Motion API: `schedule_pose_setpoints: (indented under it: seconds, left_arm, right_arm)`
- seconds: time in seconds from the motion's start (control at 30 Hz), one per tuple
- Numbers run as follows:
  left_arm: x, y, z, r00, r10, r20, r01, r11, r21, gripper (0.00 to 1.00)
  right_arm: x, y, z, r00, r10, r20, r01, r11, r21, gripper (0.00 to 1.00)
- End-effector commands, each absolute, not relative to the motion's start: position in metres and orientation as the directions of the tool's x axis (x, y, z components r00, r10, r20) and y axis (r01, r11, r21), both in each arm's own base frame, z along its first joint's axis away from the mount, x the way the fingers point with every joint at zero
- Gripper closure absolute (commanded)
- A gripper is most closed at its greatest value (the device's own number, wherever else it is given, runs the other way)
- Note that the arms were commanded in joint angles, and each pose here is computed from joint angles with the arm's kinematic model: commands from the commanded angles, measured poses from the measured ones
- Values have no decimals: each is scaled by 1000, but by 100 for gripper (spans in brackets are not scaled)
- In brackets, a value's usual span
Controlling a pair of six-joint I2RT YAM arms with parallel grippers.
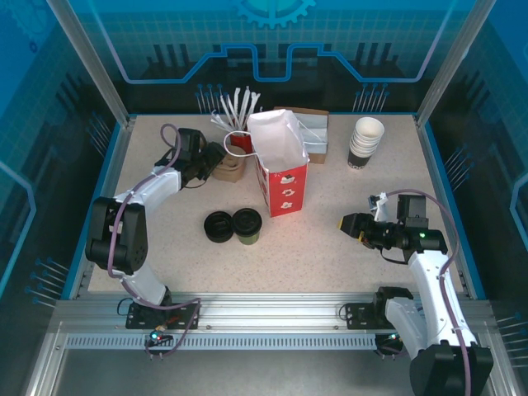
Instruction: Pack the takeout coffee
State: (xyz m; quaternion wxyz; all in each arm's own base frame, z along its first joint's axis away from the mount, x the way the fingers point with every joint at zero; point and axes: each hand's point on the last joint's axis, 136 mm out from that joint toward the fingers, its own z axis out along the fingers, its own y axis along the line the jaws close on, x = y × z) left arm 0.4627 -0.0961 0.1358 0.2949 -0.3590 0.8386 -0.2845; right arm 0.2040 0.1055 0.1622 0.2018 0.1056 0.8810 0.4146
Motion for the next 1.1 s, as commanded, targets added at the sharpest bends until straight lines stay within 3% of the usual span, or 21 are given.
schedule_pose_setpoints:
  seconds: [0.0, 1.07]
  left_arm:
    - [464, -91, 131, -543, -796, -267, -449, 545, -708, 42]
    - [464, -90, 119, -502, -844, -189, -475, 451, -756, 62]
  right_arm:
    - [202, 105, 163, -897, 354, -265, 13, 620, 785, 45]
    - [202, 105, 163, -896, 358, -263, 15, 616, 788, 45]
